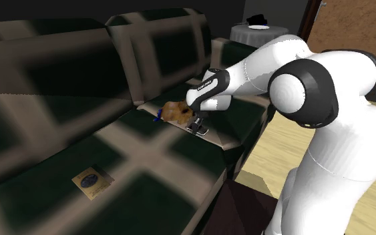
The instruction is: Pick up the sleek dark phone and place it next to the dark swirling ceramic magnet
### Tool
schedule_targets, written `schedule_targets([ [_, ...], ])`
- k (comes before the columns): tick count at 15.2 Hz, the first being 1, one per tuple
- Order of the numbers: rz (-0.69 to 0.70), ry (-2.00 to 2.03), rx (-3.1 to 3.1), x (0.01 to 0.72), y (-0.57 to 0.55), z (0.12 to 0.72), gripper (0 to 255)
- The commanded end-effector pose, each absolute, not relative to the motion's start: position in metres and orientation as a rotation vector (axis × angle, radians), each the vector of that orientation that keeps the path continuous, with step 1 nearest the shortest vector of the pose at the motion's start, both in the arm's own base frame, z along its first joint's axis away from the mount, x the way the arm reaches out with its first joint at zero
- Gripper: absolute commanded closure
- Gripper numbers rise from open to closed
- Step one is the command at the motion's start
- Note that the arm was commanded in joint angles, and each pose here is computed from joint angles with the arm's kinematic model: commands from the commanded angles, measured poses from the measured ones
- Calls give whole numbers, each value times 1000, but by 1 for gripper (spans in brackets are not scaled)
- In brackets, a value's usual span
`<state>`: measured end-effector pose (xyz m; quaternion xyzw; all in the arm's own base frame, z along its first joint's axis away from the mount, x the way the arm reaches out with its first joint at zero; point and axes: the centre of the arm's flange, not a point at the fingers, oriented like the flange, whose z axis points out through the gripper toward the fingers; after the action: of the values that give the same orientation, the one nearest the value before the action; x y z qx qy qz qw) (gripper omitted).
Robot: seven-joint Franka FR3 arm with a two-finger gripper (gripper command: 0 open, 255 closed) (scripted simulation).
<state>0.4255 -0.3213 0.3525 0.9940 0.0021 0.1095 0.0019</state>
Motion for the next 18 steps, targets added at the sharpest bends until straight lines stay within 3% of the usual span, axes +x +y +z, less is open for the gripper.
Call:
schedule_targets([
  [1, 343, 6, 3119, 427, -322, 364, 255],
  [11, 343, 6, 3119, 427, -322, 412, 255],
  [18, 343, 6, 3119, 455, -234, 413, 255],
])
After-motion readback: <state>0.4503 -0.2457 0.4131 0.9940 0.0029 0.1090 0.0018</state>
